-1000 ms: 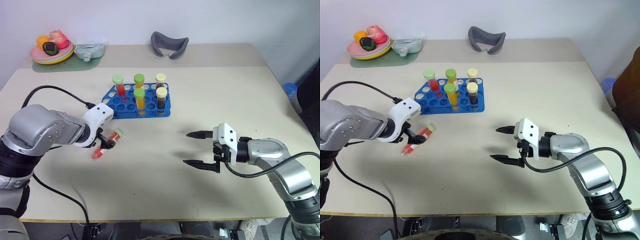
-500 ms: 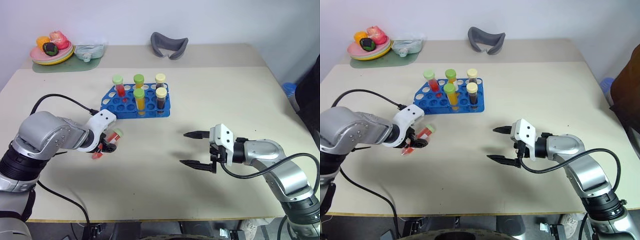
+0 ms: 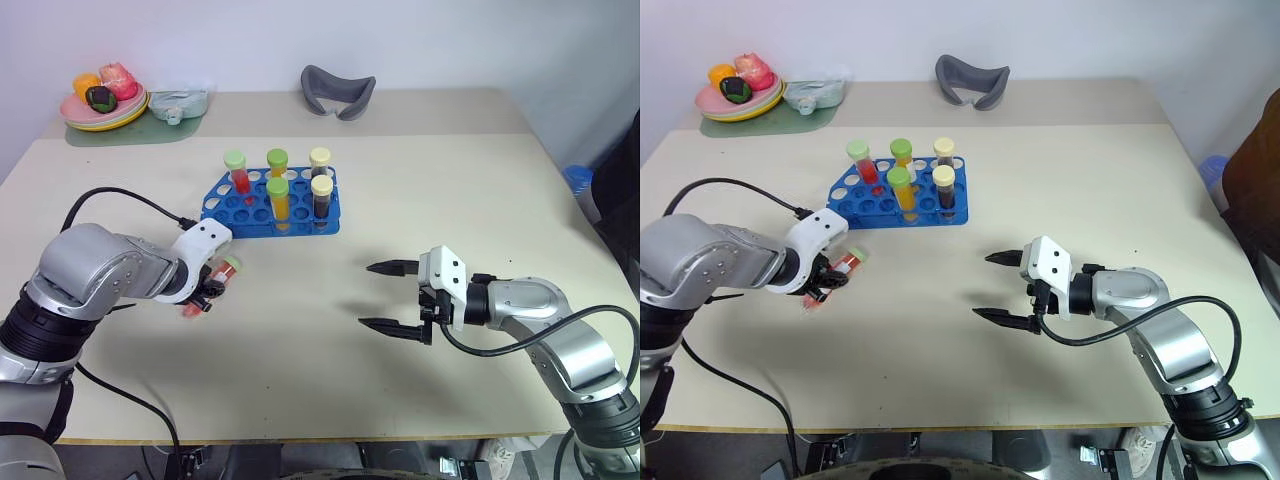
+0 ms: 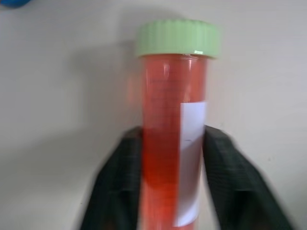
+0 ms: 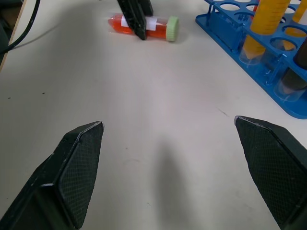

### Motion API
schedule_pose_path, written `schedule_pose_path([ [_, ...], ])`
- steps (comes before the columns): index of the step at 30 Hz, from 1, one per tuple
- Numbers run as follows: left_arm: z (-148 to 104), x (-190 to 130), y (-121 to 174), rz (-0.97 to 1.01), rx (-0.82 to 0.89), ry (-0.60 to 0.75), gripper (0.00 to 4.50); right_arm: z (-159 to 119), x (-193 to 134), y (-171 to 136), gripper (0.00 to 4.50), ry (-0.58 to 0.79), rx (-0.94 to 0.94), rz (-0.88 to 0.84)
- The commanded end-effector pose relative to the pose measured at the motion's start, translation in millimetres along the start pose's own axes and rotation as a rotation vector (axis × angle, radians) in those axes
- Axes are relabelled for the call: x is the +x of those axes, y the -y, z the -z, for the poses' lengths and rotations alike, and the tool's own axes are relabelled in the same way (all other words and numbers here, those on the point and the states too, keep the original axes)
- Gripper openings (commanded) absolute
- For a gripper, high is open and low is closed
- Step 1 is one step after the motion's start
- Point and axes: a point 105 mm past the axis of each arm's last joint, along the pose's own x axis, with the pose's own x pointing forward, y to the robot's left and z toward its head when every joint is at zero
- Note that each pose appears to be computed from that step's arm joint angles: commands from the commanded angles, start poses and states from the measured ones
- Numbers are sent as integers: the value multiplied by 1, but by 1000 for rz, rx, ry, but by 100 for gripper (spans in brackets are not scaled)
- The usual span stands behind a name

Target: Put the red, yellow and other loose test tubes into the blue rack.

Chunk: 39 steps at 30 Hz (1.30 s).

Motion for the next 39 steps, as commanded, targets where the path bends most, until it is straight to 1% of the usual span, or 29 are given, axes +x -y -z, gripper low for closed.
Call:
schedule_pose_path([
  [1,6,-1,-15,-76,-28,-25,79,-15,3,-3,450,41,-46,-18],
  [8,-4,-15,-28,-128,-48,32,79,-16,4,-2,450,42,-49,-17],
  [9,-6,-18,-29,-127,-55,49,79,-16,4,-2,450,41,-50,-18],
  [10,-13,-21,-32,-134,-57,100,79,-16,4,-2,450,41,-51,-18],
  [11,-33,-33,-38,-146,-77,254,79,-16,4,-2,450,41,-53,-17],
  [12,-58,-53,-50,-207,-74,480,79,-17,3,-2,450,41,-53,-16],
  [13,-72,-70,-58,-258,-71,635,79,-17,3,-1,450,41,-54,-16],
  [14,-81,-88,-67,-350,-39,773,79,-17,3,-1,450,41,-54,-15],
  [16,-87,-101,-75,-466,29,913,79,-17,3,-1,450,44,-56,-13],
  [19,-98,-104,-71,-459,-6,1103,79,-23,8,6,450,75,-63,16],
  [22,-114,-91,-40,-286,4,1260,79,-31,12,13,450,123,-64,53],
  [24,-119,-81,-23,-233,4,1355,79,-37,15,19,450,164,-54,87],
  [26,-120,-65,-16,-250,-10,1381,79,-39,16,21,450,180,-51,100],
  [28,-116,-56,-13,-283,0,1408,79,-40,14,21,450,185,-44,110],
  [30,-110,-52,-15,-327,-5,1437,79,-39,12,20,450,183,-39,120],
  [32,-104,-49,-18,-386,32,1443,79,-37,10,18,450,175,-34,127],
  [39,-91,-38,-34,-463,-38,1472,79,-33,10,13,450,169,-20,134],
])
